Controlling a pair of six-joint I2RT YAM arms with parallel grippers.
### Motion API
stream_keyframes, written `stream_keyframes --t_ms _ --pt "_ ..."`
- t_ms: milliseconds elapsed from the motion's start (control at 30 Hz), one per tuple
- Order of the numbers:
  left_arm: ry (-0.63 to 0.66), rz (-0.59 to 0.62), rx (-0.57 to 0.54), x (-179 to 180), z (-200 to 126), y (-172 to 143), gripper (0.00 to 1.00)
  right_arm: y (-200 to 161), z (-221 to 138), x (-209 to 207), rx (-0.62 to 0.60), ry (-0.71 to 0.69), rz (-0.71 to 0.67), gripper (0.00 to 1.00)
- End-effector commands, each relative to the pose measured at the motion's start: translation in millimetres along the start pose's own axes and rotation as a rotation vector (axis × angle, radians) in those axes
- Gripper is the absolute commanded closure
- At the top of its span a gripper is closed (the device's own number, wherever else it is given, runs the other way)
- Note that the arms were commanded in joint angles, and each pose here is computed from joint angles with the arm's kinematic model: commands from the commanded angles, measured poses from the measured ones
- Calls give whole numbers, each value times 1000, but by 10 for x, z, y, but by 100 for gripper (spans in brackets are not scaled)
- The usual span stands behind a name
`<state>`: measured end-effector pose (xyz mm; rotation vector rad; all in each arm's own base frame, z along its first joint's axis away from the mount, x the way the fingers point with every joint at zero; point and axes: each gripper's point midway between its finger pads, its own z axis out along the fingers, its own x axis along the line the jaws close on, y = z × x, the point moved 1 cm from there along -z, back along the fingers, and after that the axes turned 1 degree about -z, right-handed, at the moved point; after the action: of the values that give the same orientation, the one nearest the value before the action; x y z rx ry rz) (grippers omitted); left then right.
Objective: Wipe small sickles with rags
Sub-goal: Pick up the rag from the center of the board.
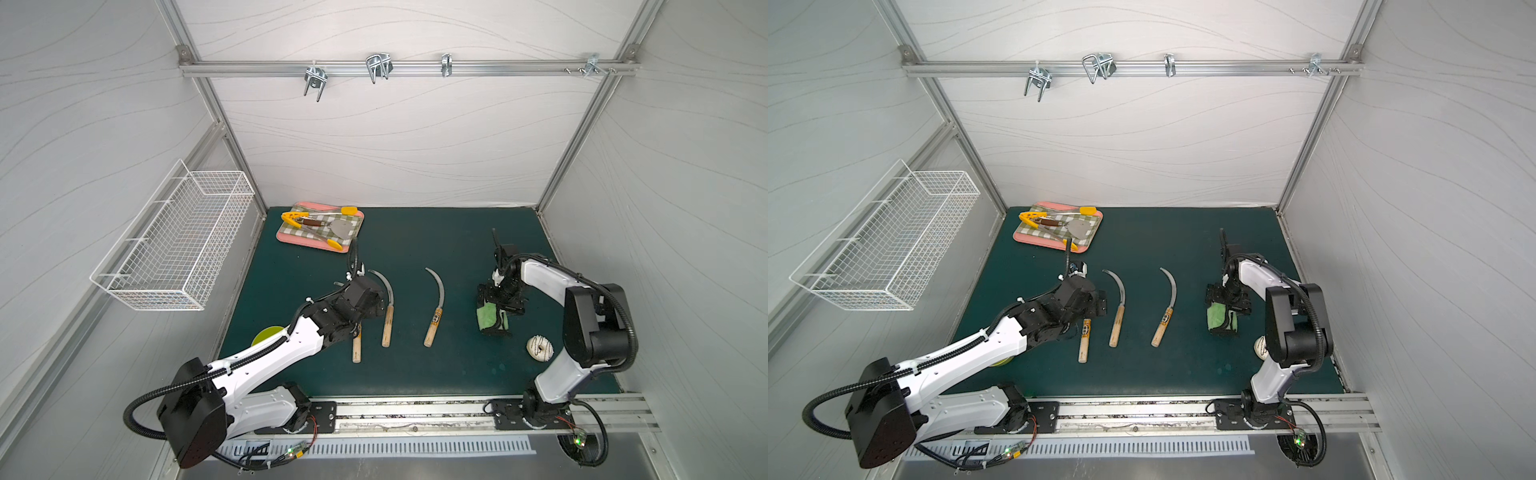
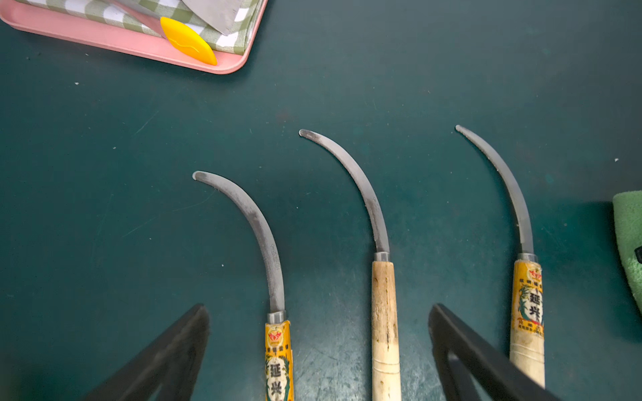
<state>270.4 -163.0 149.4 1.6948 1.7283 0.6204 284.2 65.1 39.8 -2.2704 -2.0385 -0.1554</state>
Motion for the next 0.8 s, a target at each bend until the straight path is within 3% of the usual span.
stream_keyframes --t_ms 0,167,400,567,767 --pt "1 -40 -54 -80 -68 205 0 -8 77 -14 25 23 4 6" --pt "9 -25 -37 -114 -28 159 0 1 135 -40 39 22 7 15" --pt "14 -24 12 -162 31 18 0 25 66 -4 31 41 8 54" --pt "3 34 77 -289 52 -153 0 30 -50 69 15 81 -4 73" --pt "-64 130 156 -655 28 -382 0 9 -245 143 -15 122 -17 81"
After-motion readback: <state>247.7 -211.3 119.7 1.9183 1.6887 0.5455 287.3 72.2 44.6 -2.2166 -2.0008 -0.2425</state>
